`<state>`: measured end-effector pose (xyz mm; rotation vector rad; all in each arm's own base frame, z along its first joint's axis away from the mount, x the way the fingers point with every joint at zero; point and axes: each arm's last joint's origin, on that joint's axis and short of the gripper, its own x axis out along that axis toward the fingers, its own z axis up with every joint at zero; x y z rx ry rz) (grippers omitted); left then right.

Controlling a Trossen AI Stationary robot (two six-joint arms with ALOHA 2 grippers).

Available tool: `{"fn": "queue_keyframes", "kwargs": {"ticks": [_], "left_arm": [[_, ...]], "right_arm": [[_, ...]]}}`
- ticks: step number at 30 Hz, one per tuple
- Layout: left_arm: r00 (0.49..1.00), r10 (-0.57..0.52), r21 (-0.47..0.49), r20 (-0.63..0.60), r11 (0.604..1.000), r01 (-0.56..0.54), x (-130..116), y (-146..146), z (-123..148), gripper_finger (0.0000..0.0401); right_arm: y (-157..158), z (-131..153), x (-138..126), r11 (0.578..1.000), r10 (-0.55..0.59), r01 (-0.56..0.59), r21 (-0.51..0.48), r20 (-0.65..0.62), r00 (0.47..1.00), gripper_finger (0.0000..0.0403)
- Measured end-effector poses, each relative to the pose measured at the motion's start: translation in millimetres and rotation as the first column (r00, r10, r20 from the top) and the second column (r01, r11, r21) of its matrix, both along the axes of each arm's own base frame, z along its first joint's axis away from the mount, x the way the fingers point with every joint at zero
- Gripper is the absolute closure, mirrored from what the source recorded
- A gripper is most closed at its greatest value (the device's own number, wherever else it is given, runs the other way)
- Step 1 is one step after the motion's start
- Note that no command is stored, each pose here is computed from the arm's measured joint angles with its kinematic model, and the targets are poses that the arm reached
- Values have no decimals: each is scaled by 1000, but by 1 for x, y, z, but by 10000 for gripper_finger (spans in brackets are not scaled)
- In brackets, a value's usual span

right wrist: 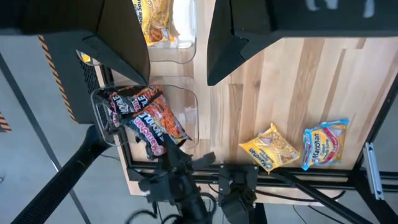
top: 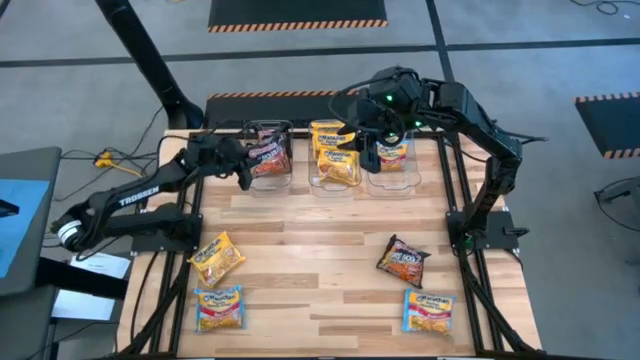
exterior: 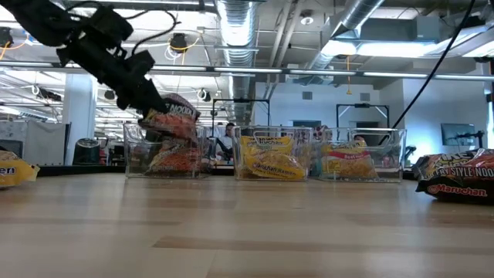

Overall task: Sort Maruchan noodles
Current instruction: Put the black noodle pack into the left transparent bin

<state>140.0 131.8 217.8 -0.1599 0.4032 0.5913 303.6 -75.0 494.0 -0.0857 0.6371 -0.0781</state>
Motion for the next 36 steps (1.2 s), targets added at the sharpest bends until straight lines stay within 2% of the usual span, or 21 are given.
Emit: {"fn": "queue_keyframes", "kwargs": {"ticks": [3,16,27,32,36], "left_arm": [[1000,-23,-42,-4,999,23,1,8,-7,349],[997,-82,-93,2,992,81,12,31,-30,349],[995,-84,-131,-56,988,76,17,38,-48,349],[996,-26,-102,-89,995,17,17,40,-50,349],[994,-24,-78,-109,997,15,17,41,-50,339]], "right_arm": [[0,0,0,1000,-2,2,2,1,1000,219],[0,-2,3,1000,-3,3,6,-4,1000,219],[0,-2,3,1000,-3,3,6,-4,1000,219],[0,-2,3,1000,-3,3,6,-4,1000,219],[0,-2,3,1000,-3,3,7,-4,1000,219]]}}
